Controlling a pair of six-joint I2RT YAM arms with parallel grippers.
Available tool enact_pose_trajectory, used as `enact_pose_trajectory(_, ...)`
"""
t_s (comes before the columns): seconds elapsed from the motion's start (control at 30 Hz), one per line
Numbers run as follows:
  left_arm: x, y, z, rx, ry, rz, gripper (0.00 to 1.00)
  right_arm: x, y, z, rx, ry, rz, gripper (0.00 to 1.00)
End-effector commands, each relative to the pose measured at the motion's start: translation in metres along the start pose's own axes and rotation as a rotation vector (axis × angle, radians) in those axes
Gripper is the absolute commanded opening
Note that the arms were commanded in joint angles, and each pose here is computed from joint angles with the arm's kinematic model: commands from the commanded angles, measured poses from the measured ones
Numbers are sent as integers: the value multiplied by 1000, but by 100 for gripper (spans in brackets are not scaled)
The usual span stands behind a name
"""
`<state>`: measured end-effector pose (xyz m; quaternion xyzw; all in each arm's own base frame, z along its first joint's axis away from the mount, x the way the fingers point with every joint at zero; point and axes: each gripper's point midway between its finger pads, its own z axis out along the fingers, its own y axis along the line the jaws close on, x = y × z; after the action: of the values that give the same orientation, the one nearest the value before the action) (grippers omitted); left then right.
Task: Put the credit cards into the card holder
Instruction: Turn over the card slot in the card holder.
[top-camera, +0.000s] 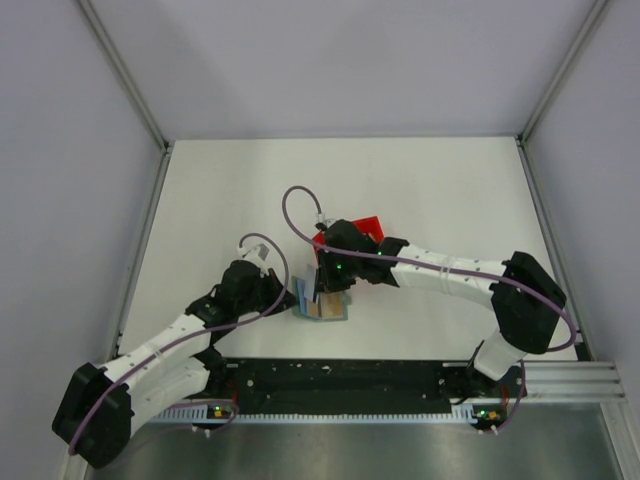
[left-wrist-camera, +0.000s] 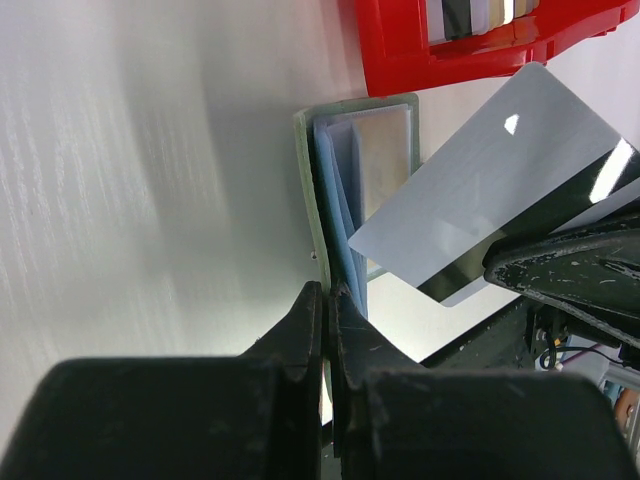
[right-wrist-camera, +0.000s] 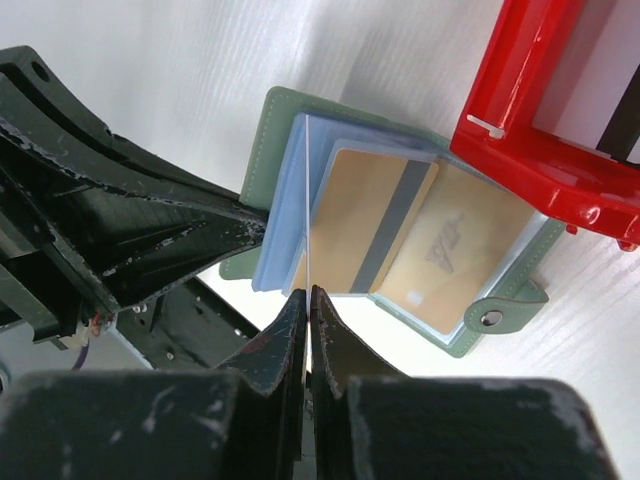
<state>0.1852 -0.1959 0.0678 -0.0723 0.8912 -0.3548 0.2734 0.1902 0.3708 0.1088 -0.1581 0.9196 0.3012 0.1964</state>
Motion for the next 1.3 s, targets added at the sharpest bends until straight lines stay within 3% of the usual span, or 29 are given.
enact_pose_trajectory(0.0,-13,-15,-3,46,-46,28,0,-15,14,-16,-4,-55,-42,0)
enact_pose_trajectory(0.7,-11,-8,-2,21,-45,19,0,5,-14,-41,94,-41,-57,0)
enact_pose_trajectory(0.83,-7,2,1,-20,-36,-2,0,7,-5,-40,42,-13,-73,0)
enact_pose_trajectory(1.03,3,30,4,-154,0,-35,0,29,6,-21,-133,134,-57,0)
enact_pose_trajectory(1.27,9,49,7,-238,15,-40,0,36,-10,-15,-223,223,-1,0)
